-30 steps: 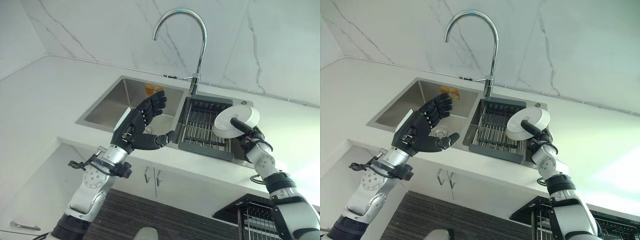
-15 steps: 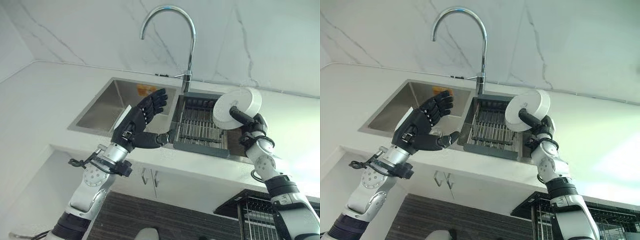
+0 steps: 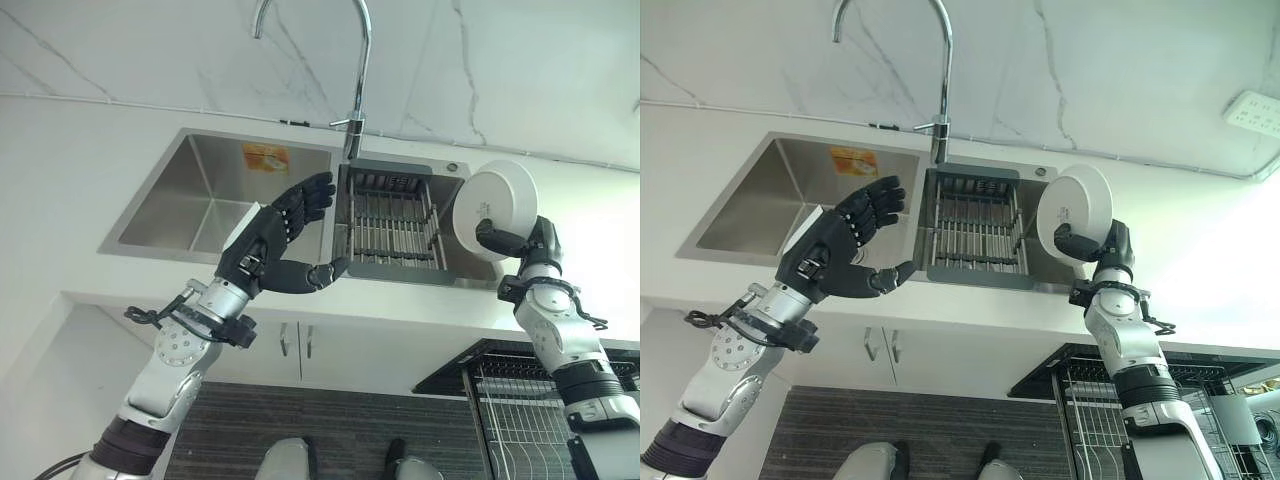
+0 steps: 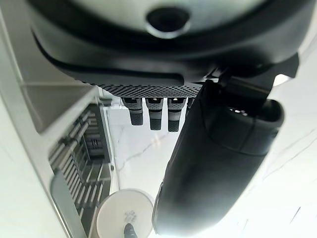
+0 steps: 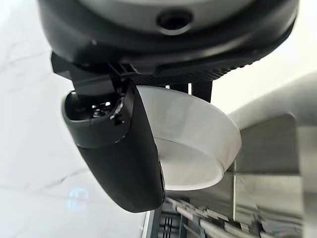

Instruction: Place the dishes in the dishwasher.

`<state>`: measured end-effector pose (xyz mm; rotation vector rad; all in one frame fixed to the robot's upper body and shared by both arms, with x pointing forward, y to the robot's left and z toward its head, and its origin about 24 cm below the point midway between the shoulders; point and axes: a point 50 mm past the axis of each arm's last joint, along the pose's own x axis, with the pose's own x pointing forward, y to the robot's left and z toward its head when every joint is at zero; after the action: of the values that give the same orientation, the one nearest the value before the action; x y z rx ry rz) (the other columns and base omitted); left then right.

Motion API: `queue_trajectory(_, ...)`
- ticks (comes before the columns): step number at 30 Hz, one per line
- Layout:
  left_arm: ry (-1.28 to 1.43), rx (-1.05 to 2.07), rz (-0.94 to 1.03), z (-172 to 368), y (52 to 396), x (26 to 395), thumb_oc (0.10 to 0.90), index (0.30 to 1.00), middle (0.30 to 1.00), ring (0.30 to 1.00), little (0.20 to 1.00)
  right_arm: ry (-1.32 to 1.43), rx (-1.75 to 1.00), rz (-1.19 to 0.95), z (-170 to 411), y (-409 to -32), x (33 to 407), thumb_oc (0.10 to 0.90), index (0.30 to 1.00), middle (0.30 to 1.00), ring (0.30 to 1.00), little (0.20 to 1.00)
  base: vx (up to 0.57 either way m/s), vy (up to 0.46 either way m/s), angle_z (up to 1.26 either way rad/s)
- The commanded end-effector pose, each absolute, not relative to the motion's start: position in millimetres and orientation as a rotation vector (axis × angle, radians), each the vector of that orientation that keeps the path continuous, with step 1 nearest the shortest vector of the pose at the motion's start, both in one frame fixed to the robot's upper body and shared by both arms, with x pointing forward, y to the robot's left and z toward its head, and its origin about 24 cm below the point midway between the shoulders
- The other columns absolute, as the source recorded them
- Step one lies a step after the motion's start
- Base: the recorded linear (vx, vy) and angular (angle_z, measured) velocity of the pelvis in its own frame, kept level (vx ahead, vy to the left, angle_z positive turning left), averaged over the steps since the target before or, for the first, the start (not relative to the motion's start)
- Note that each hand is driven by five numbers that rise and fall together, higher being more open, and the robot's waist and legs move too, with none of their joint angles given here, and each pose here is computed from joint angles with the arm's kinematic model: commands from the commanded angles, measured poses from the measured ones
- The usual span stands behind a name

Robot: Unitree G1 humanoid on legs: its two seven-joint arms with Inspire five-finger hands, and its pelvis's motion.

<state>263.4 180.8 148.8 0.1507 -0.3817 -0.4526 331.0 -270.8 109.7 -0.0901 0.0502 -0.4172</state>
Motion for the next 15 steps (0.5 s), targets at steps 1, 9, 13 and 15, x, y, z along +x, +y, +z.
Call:
queue_trajectory(1,-0.690,0.112,-0.494,196.1,176.1,248.9,0.800,0.900,0.900,0.900,0.900,-0.344,-0.025,-0.380,187.1,-275.8,320.0,0.400,0.300,0.300,0.300,0.300,0.00,0.000,0.00)
queue_trajectory(9,-0.678,0.133,-0.492,186.4,182.5,236.6,0.800,0.900,0.900,0.900,0.900,-0.542,0.341,-0.209,175.5,-253.5,274.4,0.400,0.300,0.300,0.300,0.300,-0.02,-0.001,-0.08)
queue_trajectory(13,-0.708,0.148,-0.440,191.1,186.5,237.8,0.800,0.900,0.900,0.900,0.900,-0.610,0.447,-0.123,181.1,-242.0,271.9,0.400,0.300,0.300,0.300,0.300,-0.18,-0.069,-0.32)
queue_trajectory(15,-0.722,0.148,-0.405,198.1,193.6,237.3,0.800,0.900,0.900,0.900,0.900,-0.680,0.474,-0.071,188.4,-231.0,264.4,0.400,0.300,0.300,0.300,0.300,-0.11,-0.233,-0.81)
